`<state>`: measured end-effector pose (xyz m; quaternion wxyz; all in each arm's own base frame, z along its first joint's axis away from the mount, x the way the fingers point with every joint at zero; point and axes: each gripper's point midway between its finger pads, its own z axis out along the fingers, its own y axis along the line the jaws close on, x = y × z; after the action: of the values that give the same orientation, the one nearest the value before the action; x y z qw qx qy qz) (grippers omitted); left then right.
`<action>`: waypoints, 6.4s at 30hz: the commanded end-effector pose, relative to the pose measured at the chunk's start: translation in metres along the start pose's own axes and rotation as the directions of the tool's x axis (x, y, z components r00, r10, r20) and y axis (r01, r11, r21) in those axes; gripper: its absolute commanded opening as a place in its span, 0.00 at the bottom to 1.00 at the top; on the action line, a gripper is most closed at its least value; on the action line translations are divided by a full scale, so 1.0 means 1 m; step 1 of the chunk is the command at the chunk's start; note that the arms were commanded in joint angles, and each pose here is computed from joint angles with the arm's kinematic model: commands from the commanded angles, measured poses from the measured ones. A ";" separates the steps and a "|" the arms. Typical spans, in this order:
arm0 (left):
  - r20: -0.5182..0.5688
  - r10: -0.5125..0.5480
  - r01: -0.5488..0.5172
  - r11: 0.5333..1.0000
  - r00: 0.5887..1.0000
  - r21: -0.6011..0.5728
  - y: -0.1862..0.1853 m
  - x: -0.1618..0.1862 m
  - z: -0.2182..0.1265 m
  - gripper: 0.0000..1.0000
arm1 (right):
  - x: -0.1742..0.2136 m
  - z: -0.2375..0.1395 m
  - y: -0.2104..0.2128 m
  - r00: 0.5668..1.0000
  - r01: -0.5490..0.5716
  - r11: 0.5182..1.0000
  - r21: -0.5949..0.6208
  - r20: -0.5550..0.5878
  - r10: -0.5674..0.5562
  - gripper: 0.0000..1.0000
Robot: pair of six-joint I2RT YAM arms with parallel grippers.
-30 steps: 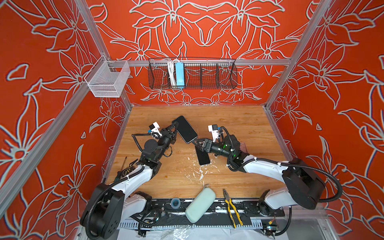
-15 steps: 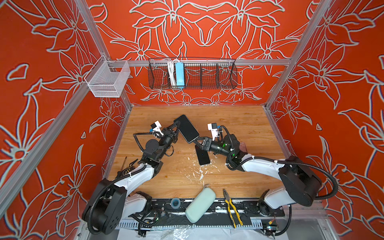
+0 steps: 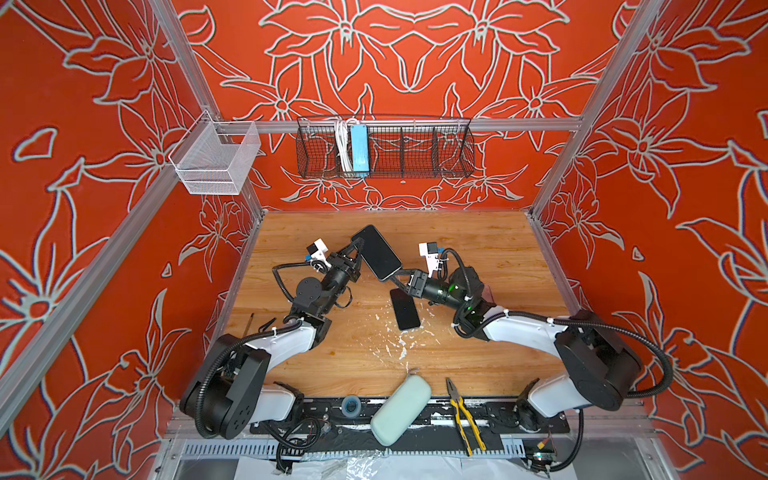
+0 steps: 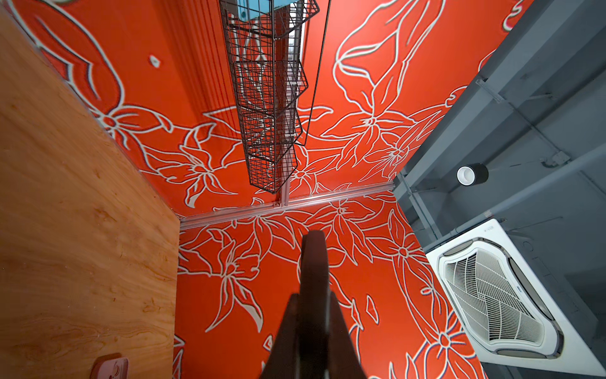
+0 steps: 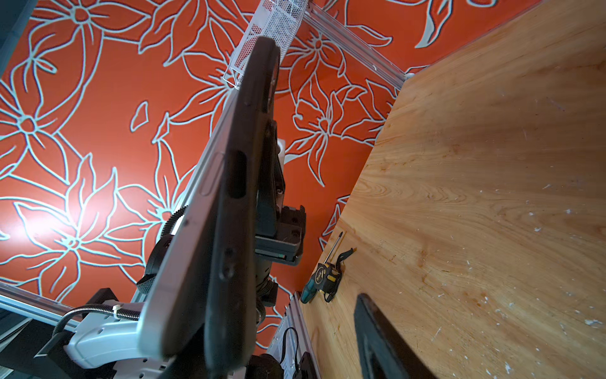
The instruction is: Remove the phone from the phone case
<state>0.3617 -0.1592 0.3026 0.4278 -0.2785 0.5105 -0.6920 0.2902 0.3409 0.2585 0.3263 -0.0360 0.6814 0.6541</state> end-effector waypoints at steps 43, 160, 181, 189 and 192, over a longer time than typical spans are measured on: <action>-0.054 0.069 -0.062 0.991 0.996 0.121 -0.038 0.016 0.021 0.00 | -0.020 -0.014 0.039 1.000 0.003 0.989 -0.145 0.012 -0.001 0.92; -0.089 0.054 -0.055 0.998 0.995 -0.010 0.013 0.022 0.020 0.13 | -0.055 -0.029 0.051 0.988 0.035 0.989 -0.141 0.157 -0.012 0.07; -0.085 0.076 -0.078 0.997 0.993 -0.015 0.008 0.022 0.017 0.40 | -0.057 -0.029 0.045 0.983 0.001 0.990 -0.142 0.180 0.025 0.05; -0.087 0.075 -0.077 0.997 0.993 -0.021 0.010 0.022 0.017 0.52 | -0.060 -0.030 0.048 0.980 -0.012 0.985 -0.171 0.194 0.046 0.05; -0.090 0.074 -0.077 0.997 0.993 -0.022 0.010 0.023 0.017 0.53 | -0.062 -0.030 0.049 0.978 -0.019 0.983 -0.185 0.199 0.056 0.04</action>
<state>0.3748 -0.1871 0.2865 0.4201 -0.2494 0.5560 -0.6725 0.3064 0.3040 0.3017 0.3528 0.0160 0.6290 0.6925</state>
